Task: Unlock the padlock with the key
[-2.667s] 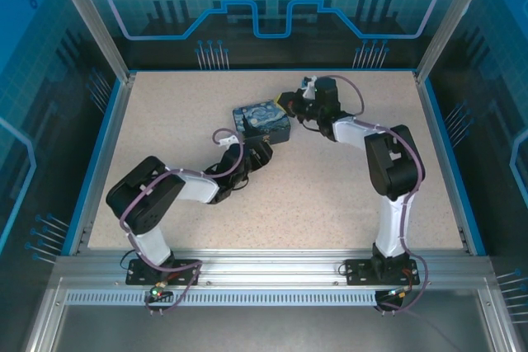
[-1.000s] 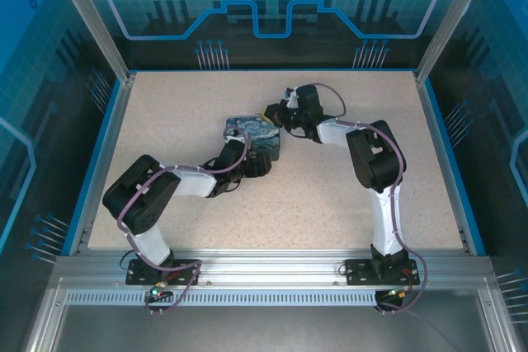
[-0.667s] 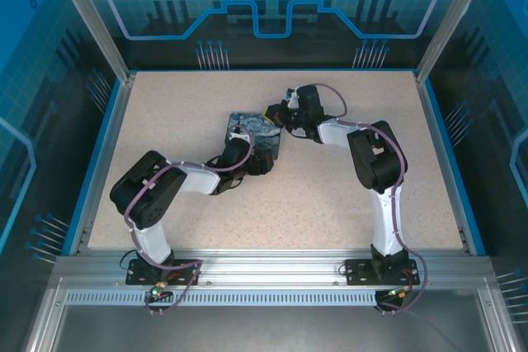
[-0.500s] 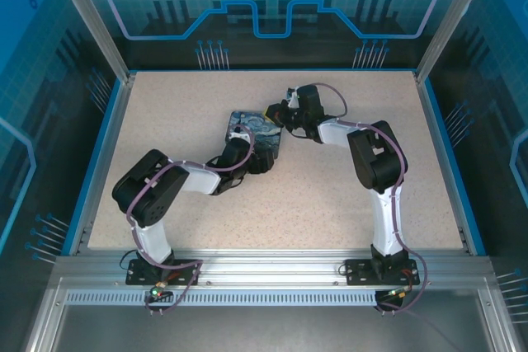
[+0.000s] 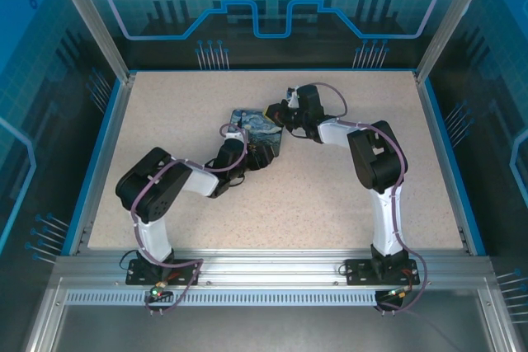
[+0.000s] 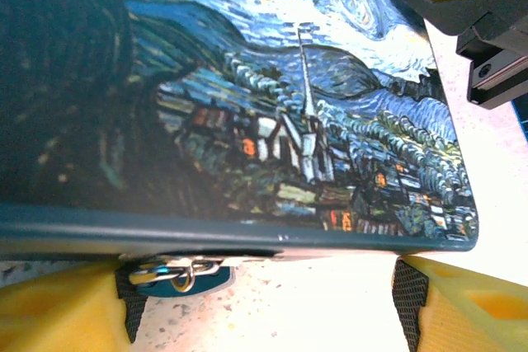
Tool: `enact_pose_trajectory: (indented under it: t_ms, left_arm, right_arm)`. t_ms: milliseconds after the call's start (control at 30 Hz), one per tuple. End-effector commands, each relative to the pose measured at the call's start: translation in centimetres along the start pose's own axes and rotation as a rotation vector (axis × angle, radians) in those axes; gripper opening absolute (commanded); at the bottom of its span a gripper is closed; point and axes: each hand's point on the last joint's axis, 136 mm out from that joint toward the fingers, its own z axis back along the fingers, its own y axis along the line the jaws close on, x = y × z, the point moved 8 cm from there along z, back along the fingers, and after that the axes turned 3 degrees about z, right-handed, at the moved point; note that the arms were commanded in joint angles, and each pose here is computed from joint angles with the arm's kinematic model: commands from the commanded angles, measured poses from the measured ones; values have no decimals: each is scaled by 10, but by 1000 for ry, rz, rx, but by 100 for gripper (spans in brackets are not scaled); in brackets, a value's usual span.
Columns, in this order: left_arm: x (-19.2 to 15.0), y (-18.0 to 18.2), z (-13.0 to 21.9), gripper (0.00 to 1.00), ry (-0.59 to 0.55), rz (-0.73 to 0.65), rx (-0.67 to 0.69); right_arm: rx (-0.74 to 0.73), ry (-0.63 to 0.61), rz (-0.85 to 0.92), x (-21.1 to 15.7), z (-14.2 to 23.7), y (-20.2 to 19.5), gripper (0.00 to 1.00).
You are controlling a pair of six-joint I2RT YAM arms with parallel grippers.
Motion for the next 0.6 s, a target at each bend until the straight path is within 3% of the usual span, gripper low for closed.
enact_pose_trajectory:
  t_ms: [0, 333, 567]
  left_arm:
    - [-10, -15, -3, 76, 62, 76, -155]
    - [-12, -9, -1, 71, 8, 156, -165]
    - [-12, 5, 0, 67, -90, 268, -141]
  right_arm:
    - [-116, 127, -79, -32, -6, -27, 0]
    - [-116, 131, -80, -33, -7, -29, 0]
    - [-115, 132, -82, -33, -8, -30, 0]
